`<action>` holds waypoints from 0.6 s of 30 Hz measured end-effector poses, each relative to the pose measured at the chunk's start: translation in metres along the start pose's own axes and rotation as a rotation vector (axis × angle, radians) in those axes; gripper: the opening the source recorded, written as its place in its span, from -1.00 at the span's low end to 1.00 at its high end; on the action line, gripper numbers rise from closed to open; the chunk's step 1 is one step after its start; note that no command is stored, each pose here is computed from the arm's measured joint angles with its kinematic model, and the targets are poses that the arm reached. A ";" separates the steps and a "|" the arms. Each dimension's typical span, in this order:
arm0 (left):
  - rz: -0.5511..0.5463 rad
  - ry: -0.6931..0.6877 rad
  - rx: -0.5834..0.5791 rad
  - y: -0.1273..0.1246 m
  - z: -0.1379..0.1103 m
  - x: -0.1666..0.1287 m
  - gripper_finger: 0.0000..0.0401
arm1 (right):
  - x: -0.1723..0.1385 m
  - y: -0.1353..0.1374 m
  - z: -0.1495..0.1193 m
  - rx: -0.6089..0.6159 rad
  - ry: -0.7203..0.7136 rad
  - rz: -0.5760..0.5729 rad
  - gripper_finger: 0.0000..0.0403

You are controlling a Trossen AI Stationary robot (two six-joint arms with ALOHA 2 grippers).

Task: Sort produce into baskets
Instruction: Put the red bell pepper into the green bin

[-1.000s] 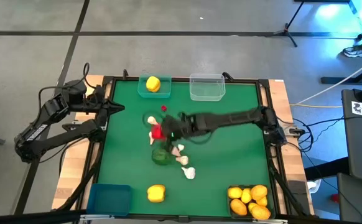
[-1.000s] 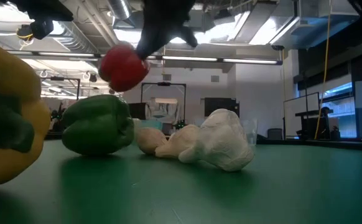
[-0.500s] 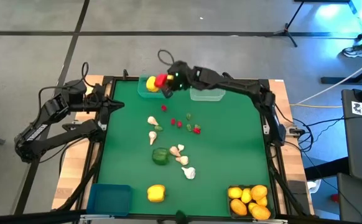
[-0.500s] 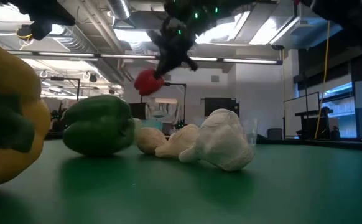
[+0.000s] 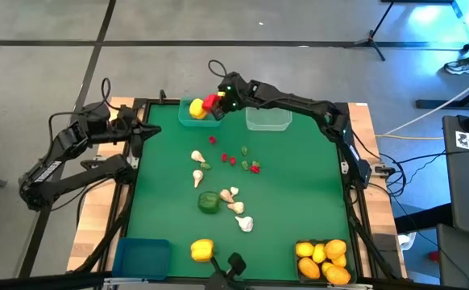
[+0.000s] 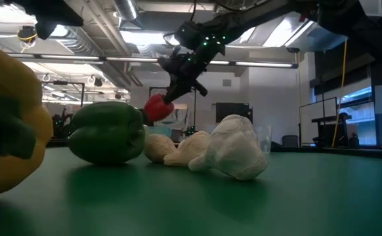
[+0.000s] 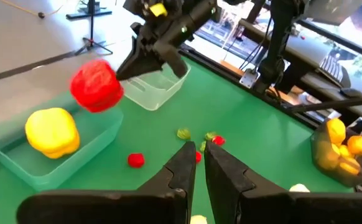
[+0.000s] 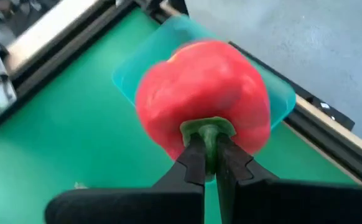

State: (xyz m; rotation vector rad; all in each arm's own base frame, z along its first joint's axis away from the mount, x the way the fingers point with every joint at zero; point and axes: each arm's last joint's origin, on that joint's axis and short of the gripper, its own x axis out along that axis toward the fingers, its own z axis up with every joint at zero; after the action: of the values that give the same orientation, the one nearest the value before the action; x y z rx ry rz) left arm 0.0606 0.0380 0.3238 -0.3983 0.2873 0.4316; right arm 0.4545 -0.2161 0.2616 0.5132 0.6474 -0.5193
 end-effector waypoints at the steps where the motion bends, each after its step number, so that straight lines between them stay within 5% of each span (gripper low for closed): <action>1: -0.001 -0.007 -0.004 0.000 0.001 0.000 -0.83 | 0.002 0.000 -0.001 -0.010 0.004 0.000 -1.00; 18: 0.109 -0.051 -0.105 0.003 0.003 0.000 -0.83 | 0.017 -0.023 -0.006 -0.138 0.081 0.024 -1.00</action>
State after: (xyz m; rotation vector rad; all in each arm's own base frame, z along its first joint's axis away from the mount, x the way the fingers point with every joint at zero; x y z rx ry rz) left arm 0.0597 0.0415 0.3252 -0.4746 0.2379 0.5641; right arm 0.4493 -0.2348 0.2397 0.4127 0.7482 -0.4294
